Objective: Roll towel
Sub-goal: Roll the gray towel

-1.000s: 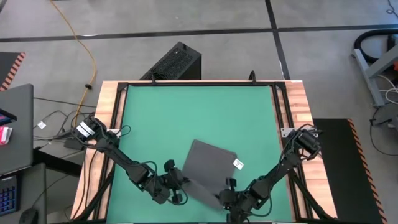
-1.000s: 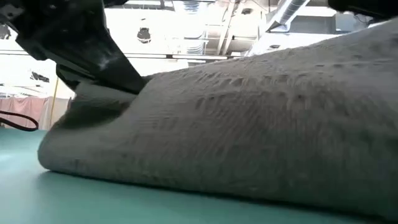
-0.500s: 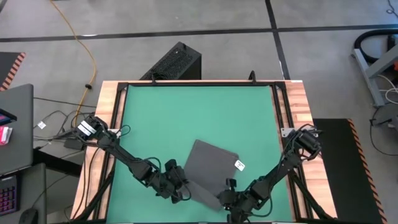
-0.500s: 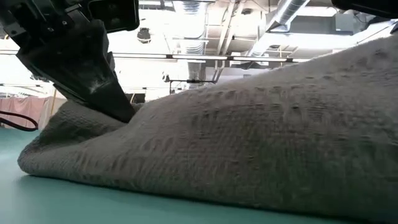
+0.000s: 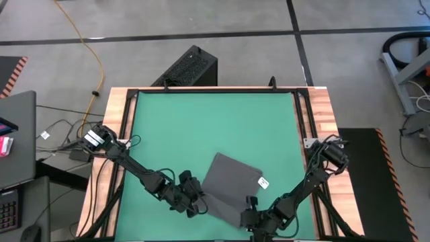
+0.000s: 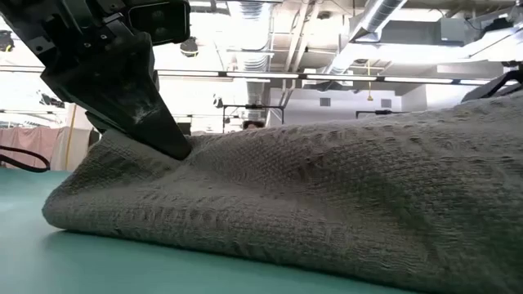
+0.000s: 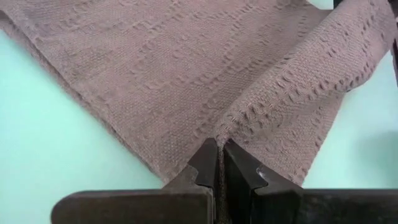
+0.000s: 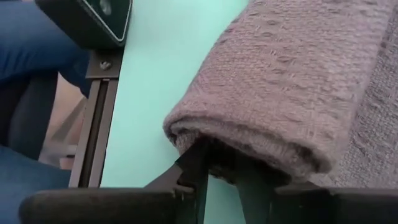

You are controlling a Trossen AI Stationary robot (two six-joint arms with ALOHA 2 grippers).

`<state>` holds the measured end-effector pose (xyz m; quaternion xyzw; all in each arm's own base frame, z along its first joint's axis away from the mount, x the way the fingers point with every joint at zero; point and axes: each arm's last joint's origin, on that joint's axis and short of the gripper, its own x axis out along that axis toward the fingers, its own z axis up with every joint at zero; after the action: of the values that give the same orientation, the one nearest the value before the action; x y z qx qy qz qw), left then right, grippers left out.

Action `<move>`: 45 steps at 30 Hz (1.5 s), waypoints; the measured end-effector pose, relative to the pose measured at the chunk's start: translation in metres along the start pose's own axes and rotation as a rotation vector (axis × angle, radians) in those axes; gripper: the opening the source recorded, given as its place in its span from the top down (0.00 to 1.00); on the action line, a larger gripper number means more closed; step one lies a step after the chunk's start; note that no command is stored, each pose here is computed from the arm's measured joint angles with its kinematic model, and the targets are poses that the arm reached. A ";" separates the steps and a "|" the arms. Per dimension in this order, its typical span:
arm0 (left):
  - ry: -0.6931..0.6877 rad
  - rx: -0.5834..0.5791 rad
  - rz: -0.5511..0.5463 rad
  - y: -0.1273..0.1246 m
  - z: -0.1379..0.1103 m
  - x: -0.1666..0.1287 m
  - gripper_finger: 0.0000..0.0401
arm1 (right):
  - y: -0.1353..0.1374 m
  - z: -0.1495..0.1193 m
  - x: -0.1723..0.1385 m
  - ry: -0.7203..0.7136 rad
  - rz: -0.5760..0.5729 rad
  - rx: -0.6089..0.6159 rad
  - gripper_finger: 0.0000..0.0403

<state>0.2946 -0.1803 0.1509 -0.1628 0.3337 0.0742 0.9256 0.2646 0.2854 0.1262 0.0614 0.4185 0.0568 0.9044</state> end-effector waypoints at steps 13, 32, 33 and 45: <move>0.007 0.026 0.000 0.000 -0.001 0.000 1.00 | 0.015 0.020 -0.021 0.128 -0.079 -0.096 0.65; -0.049 0.051 -0.015 -0.003 0.004 0.000 1.00 | 0.042 0.061 -0.062 0.016 -0.210 -0.147 0.74; -0.049 0.051 -0.016 -0.003 0.004 0.000 1.00 | 0.039 0.063 -0.060 0.007 -0.225 -0.142 0.77; -0.051 0.050 -0.018 -0.003 0.004 0.000 1.00 | 0.020 0.069 -0.034 -0.053 -0.201 -0.161 0.95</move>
<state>0.2978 -0.1818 0.1546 -0.1406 0.3102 0.0618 0.9382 0.2945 0.2958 0.1990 -0.0521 0.3924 -0.0021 0.9183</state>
